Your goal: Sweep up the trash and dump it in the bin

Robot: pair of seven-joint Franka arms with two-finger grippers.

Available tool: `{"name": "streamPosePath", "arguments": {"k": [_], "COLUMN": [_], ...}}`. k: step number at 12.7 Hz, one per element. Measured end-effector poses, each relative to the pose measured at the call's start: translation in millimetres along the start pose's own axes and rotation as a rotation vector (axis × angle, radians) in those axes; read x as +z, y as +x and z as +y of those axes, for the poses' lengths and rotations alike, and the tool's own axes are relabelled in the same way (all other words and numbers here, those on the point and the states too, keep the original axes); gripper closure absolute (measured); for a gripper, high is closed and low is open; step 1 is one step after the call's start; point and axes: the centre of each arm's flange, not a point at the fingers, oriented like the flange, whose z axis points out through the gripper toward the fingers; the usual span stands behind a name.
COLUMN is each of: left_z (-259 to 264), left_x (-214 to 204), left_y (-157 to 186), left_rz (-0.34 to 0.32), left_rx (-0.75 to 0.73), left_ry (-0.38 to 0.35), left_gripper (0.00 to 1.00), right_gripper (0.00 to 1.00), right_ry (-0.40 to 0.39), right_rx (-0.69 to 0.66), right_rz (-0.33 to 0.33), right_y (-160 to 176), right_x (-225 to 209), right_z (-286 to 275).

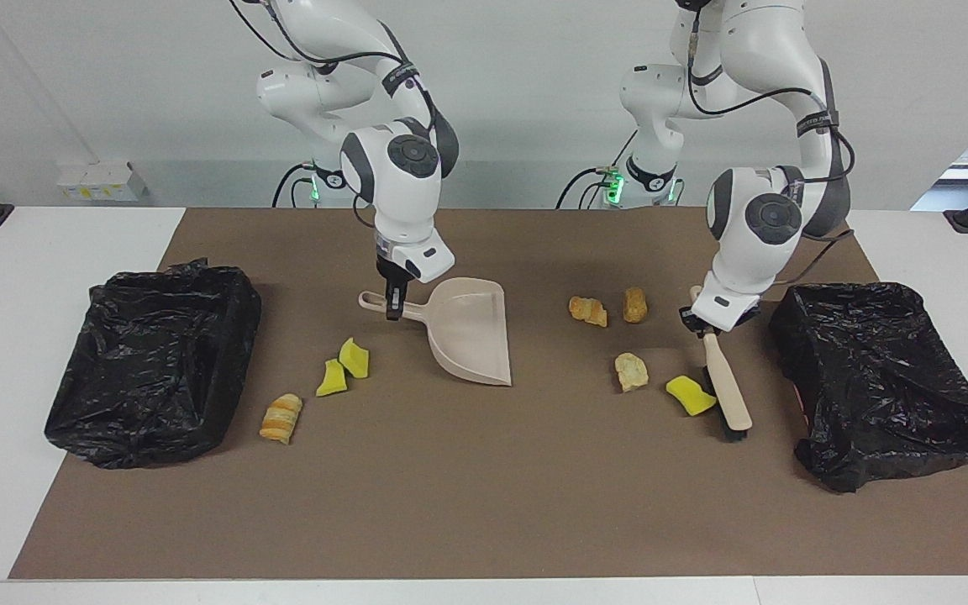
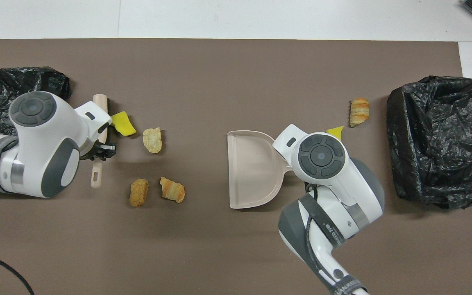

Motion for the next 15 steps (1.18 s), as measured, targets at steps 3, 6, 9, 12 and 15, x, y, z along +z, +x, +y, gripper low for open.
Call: {"name": "streamPosePath", "arguments": {"k": [3, 6, 9, 12, 15], "left_z": [56.4, 105.6, 151.7, 192.1, 231.7], "left_x": [-0.7, -7.8, -14.6, -22.7, -39.9], "left_y": [-18.1, -39.0, -70.3, -104.3, -134.7], "left_rz": [-0.003, -0.003, -0.01, -0.033, -0.026], "left_rx": [0.096, 0.167, 0.239, 0.281, 0.237], "left_ry": [0.002, -0.025, -0.047, -0.073, -0.107], "left_gripper": [0.75, 0.75, 0.75, 0.75, 0.75], "right_gripper": [0.68, 0.68, 0.68, 0.68, 0.68], "right_ry": [-0.009, -0.012, -0.011, -0.011, -0.01], "right_rx": [-0.016, -0.016, -0.008, -0.007, -0.007], "right_rz": [0.012, 0.016, 0.016, 0.016, 0.015], "right_y": [11.6, 15.6, 16.2, 16.6, 16.6], "right_x": [8.3, 11.5, 12.1, 12.7, 13.6], "right_z": [0.2, 0.3, 0.0, 0.0, 0.1]}}
